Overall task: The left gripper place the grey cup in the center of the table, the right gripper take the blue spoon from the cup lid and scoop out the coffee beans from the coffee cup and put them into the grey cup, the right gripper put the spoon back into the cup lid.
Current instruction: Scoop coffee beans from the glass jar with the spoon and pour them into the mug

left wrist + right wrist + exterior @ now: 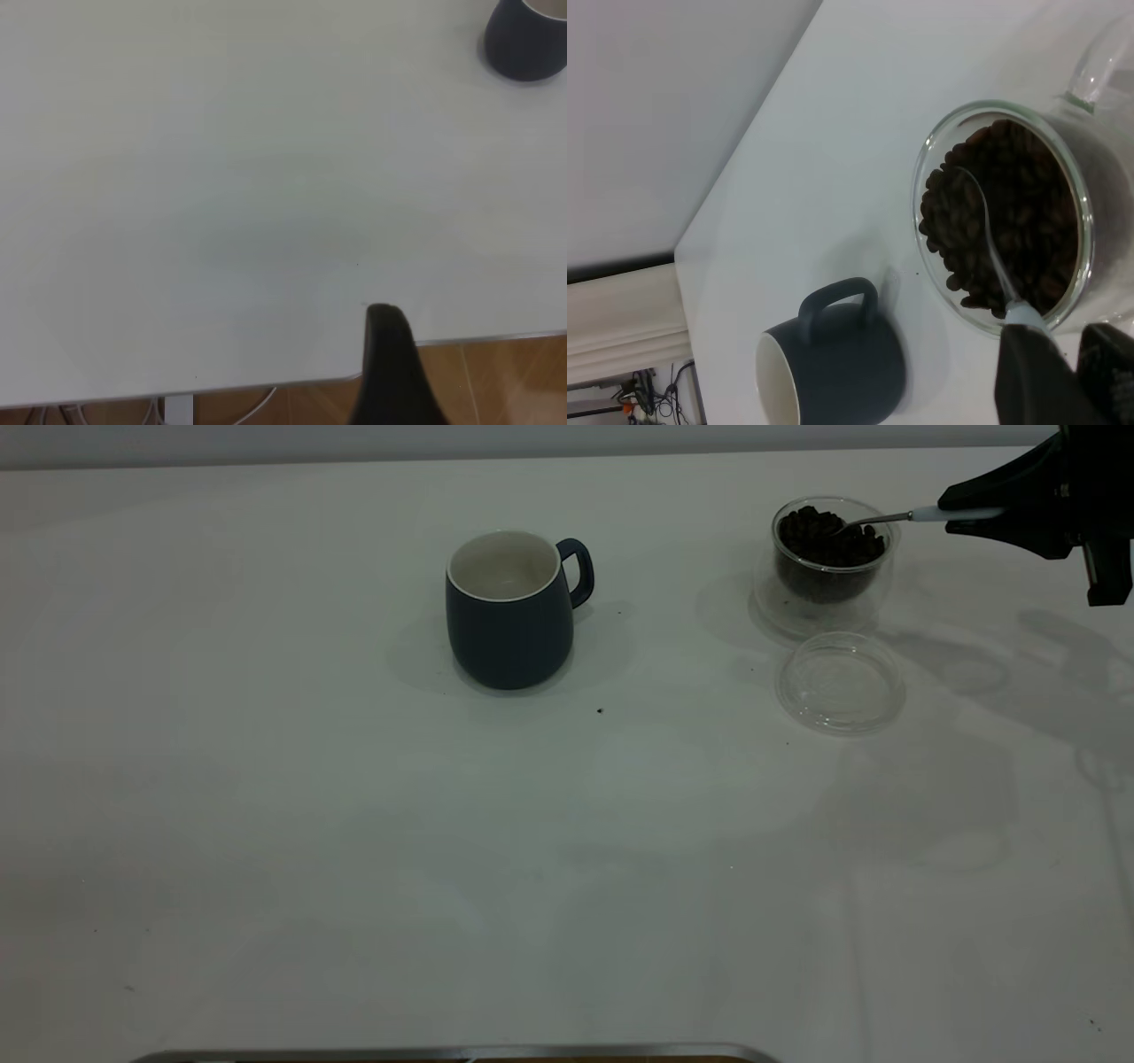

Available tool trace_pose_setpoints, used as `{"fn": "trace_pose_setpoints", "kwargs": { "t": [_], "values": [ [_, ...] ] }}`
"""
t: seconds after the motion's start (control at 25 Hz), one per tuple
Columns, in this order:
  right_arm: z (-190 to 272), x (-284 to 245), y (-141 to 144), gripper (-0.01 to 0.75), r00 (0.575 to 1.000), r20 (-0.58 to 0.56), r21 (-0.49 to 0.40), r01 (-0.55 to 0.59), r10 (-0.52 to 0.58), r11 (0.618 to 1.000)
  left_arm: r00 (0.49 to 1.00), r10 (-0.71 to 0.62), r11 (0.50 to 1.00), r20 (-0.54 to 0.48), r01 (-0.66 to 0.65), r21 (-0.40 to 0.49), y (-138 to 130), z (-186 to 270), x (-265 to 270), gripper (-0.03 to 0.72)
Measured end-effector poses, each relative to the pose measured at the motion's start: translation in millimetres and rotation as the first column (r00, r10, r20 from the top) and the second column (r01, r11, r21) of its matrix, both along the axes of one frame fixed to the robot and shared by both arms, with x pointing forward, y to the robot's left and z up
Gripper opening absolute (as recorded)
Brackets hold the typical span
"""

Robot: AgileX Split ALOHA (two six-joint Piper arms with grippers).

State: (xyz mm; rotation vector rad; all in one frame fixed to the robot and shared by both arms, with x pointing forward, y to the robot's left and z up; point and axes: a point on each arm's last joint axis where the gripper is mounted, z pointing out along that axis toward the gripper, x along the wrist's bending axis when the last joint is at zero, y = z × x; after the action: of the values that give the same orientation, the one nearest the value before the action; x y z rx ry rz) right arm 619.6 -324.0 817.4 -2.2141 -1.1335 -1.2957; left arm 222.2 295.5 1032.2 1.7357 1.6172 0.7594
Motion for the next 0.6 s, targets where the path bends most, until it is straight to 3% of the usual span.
{"fn": "trace_pose_setpoints", "kwargs": {
  "t": [0.6],
  "values": [
    [-15.5,-7.5,-9.9,0.105,1.000,0.000,0.119,-0.005,0.005,0.993,1.000,0.000,1.000,0.000,0.000,0.000,0.0,0.0,0.0,0.548]
  ]
}}
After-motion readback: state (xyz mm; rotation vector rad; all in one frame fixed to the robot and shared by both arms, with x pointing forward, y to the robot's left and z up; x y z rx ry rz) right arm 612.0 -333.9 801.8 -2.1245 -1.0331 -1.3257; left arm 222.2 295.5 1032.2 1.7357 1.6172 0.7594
